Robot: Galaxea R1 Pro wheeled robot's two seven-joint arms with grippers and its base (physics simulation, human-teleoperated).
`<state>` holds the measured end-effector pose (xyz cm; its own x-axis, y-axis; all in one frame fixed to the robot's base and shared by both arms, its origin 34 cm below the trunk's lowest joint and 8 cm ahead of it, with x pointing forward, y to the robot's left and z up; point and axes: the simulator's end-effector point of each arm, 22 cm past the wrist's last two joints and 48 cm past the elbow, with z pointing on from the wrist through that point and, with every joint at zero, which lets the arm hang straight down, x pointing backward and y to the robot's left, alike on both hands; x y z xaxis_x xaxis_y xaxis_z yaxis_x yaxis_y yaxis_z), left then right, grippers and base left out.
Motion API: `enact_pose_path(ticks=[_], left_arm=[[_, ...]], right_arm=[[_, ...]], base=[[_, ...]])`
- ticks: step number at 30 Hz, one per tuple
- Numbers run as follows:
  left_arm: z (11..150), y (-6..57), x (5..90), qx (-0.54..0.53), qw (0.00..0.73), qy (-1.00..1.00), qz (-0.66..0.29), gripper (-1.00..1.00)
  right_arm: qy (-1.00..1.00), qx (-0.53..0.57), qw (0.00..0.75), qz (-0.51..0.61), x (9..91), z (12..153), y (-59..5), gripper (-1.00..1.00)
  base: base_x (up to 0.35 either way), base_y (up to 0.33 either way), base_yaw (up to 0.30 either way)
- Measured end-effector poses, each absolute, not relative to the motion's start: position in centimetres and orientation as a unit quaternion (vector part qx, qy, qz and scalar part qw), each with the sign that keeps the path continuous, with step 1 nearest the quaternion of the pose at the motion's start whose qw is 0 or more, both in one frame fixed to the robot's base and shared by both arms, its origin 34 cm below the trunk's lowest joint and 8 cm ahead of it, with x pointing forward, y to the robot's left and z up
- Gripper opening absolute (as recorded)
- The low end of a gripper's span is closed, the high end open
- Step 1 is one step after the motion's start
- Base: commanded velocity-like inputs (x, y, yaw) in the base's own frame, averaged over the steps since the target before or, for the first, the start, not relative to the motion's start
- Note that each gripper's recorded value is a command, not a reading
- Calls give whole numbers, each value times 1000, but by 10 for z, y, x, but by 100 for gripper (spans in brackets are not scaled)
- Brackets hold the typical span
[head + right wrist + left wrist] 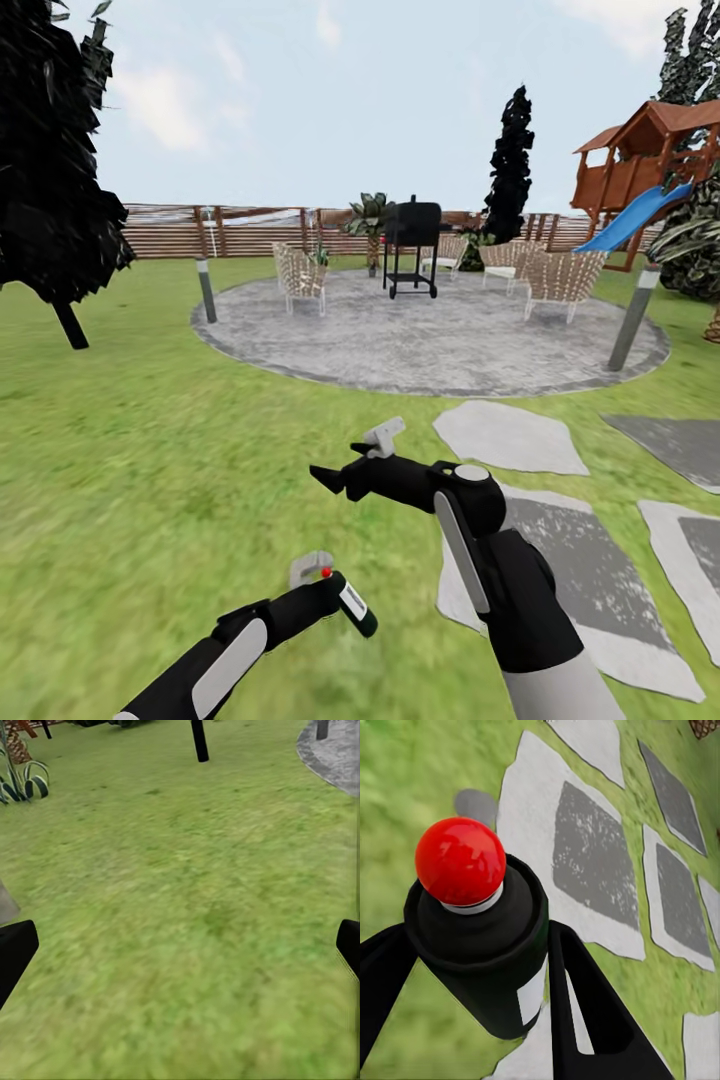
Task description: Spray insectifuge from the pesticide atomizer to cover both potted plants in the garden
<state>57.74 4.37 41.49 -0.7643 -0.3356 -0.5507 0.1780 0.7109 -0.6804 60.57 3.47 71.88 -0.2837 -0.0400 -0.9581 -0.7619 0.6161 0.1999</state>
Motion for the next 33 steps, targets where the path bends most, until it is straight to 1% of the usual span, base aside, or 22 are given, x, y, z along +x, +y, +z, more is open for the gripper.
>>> enact_pose_path(ticks=[15, 20, 33], left_arm=[[401, 45, 575, -51, 329, 866, -374, -100], [401, 44, 574, -51, 329, 866, -374, -100], [401, 44, 574, -51, 329, 866, -373, -100]], right_arm=[[729, -275, 524, 344, 607, 708, 36, 100], [742, -270, 506, 346, 604, 698, 36, 100], [737, -269, 514, 346, 600, 708, 32, 100]], base=[[337, 0, 0], [337, 0, 0], [337, 0, 0]])
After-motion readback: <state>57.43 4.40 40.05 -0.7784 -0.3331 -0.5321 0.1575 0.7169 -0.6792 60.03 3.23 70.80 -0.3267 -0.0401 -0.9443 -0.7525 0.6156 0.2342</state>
